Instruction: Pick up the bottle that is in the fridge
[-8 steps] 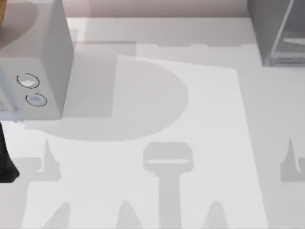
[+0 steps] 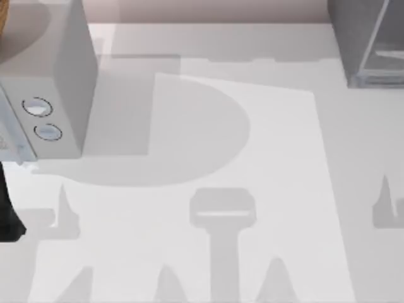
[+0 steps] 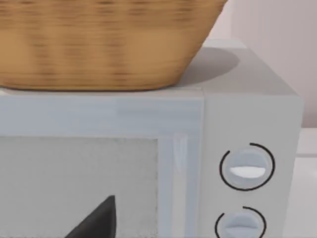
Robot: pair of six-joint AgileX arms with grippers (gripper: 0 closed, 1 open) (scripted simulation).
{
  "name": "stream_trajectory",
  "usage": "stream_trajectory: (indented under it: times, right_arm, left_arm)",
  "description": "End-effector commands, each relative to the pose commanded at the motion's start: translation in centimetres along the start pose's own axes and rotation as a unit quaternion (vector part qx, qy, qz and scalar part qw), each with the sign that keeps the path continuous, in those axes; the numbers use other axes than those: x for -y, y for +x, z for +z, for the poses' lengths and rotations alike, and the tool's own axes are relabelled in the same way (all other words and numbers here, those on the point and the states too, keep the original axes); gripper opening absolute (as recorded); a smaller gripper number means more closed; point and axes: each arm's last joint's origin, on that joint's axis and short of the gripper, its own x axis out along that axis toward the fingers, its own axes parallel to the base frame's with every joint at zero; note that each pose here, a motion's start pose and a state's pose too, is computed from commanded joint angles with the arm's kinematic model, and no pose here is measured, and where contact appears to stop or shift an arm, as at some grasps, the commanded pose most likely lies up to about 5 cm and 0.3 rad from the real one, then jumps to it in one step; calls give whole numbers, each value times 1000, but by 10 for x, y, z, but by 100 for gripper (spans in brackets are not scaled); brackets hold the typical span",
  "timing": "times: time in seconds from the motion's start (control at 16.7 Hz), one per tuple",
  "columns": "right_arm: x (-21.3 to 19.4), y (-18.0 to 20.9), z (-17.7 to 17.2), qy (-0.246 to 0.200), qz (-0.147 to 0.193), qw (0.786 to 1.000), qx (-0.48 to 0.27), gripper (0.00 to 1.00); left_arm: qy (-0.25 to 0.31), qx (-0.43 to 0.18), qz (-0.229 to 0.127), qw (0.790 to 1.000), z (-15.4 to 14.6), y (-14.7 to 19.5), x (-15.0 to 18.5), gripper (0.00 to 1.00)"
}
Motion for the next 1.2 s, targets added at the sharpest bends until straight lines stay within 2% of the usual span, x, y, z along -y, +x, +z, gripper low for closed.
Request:
stream_trajectory:
  times: [0.3,0.6,1.2]
  right_arm:
    - [18,32,3,-2,-2,1000,-3,100]
    - [48,64,-24,9,-3,999,-37,100]
    - [93,83,-66,2,-1,1000,-19,100]
  left_arm:
    - [0,0,0,1000,0,0,0,100]
    - [0,0,0,1000,0,0,0,100]
    - [0,0,0,1000,0,0,0,100]
